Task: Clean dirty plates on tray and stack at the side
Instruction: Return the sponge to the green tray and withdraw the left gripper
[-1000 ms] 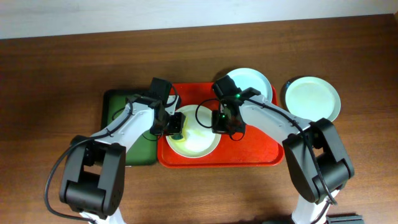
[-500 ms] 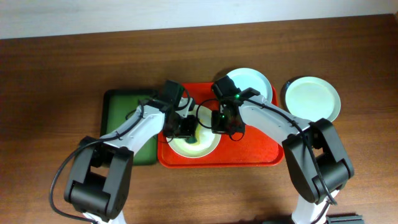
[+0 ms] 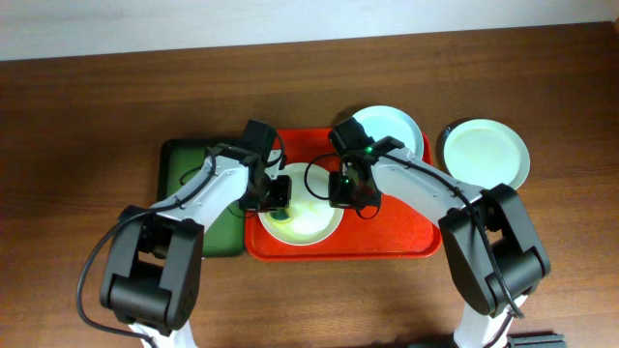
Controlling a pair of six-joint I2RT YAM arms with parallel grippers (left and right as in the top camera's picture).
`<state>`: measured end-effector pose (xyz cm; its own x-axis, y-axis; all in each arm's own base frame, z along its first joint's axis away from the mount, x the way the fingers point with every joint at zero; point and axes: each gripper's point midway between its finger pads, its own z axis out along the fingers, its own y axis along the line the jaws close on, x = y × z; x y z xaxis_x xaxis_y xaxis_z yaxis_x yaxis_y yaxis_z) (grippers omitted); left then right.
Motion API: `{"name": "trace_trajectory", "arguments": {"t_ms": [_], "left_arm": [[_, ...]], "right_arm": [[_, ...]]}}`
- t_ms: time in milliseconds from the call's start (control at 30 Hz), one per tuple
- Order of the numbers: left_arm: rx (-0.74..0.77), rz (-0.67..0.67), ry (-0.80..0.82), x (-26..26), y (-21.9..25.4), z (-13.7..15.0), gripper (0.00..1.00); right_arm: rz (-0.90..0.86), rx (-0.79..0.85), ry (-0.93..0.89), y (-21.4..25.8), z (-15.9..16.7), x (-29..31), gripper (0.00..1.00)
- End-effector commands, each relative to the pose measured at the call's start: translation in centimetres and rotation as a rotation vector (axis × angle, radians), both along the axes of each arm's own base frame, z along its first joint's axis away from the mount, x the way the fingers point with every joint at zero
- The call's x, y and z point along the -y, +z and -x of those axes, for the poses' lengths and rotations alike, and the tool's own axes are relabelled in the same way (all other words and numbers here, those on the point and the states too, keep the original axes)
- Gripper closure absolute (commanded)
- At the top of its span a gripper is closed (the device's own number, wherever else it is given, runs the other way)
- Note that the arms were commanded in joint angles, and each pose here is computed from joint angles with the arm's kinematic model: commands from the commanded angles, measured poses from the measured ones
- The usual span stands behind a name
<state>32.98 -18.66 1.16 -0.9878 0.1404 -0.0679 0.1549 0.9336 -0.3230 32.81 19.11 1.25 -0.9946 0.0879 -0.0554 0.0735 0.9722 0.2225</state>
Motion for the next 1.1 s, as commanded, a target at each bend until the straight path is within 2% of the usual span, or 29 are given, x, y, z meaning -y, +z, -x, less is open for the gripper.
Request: {"name": "trace_trajectory", "arguments": {"t_ms": [0, 100, 167, 200, 233, 267, 333, 433, 567, 700, 733, 767, 833, 867, 900, 933, 967, 1000, 1067], "left_arm": [[-0.006, 0.242, -0.093, 4.0, 3.8, 0.4, 1.0], [0.207, 0.266, -0.045, 1.7, 11.7, -2.0, 1.0], [0.298, 0.122, 0.052, -2.6, 13.7, -2.7, 1.0], [0.312, -0.014, 0.139, -6.2, 13.8, -2.7, 1.0], [0.301, -0.117, 0.191, -9.1, 13.5, -2.4, 0.98], [0.274, -0.171, 0.22, -10.7, 13.0, -1.9, 0.98], [0.201, -0.231, 0.243, -12.5, 11.7, -0.9, 0.98], [0.106, -0.258, 0.232, -12.7, 8.3, 0.1, 0.98], [0.035, -0.297, 0.222, -13.0, 3.0, 0.0, 1.0], [-0.026, -0.334, 0.201, -13.3, -0.3, 0.3, 1.0], [-0.028, -0.333, 0.201, -13.3, -0.4, 0.3, 0.94], [-0.023, -0.329, 0.202, -13.3, 0.0, 0.2, 0.82], [0.003, -0.322, 0.21, -13.3, 2.1, -0.5, 0.7], [0.049, -0.309, 0.22, -13.2, 4.2, -1.3, 0.61], [0.115, -0.29, 0.235, -13.1, 6.5, -2.1, 0.46], [0.193, -0.267, 0.271, -13.0, 9.3, -2.8, 0.41], [0.268, -0.242, 0.299, -13.1, 12.0, -2.9, 0.12], [0.299, -0.232, 0.305, -13.2, 13.1, -2.8, 0.01], [0.35, -0.215, 0.313, -13.2, 15.0, -2.6, 0.01]], "right_arm": [[0.002, 0.001, 0.011, -0.2, 0.4, -0.3, 0.96], [0.002, 0.0, 0.011, -0.2, 0.4, -0.3, 0.95], [0.002, 0.0, 0.01, -0.2, 0.4, -0.3, 0.89], [0.002, 0.0, 0.011, -0.2, 0.4, -0.3, 0.81], [0.003, 0.0, 0.011, -0.2, 0.4, -0.3, 0.71], [0.004, -0.002, 0.011, -0.2, 0.5, -0.3, 0.66], [0.003, -0.003, 0.01, -0.2, 0.5, -0.3, 0.65], [0.003, -0.004, 0.01, -0.2, 0.5, -0.3, 0.66], [0.004, -0.004, 0.01, -0.2, 0.5, -0.3, 0.66], [0.004, -0.003, 0.01, -0.2, 0.5, -0.3, 0.76], [0.004, -0.003, 0.01, -0.2, 0.5, -0.3, 0.76], [0.004, -0.003, 0.01, -0.2, 0.5, -0.3, 0.76], [0.004, -0.003, 0.01, -0.2, 0.5, -0.3, 0.68], [0.004, -0.003, 0.01, -0.2, 0.5, -0.3, 0.65], [0.004, -0.003, 0.01, -0.2, 0.5, -0.3, 0.65], [0.004, -0.003, 0.01, -0.2, 0.5, -0.3, 0.66], [0.004, -0.004, 0.01, -0.2, 0.5, -0.3, 0.73], [0.004, -0.004, 0.01, -0.2, 0.5, -0.3, 0.75], [0.004, -0.004, 0.01, -0.2, 0.5, -0.3, 0.9]]}}
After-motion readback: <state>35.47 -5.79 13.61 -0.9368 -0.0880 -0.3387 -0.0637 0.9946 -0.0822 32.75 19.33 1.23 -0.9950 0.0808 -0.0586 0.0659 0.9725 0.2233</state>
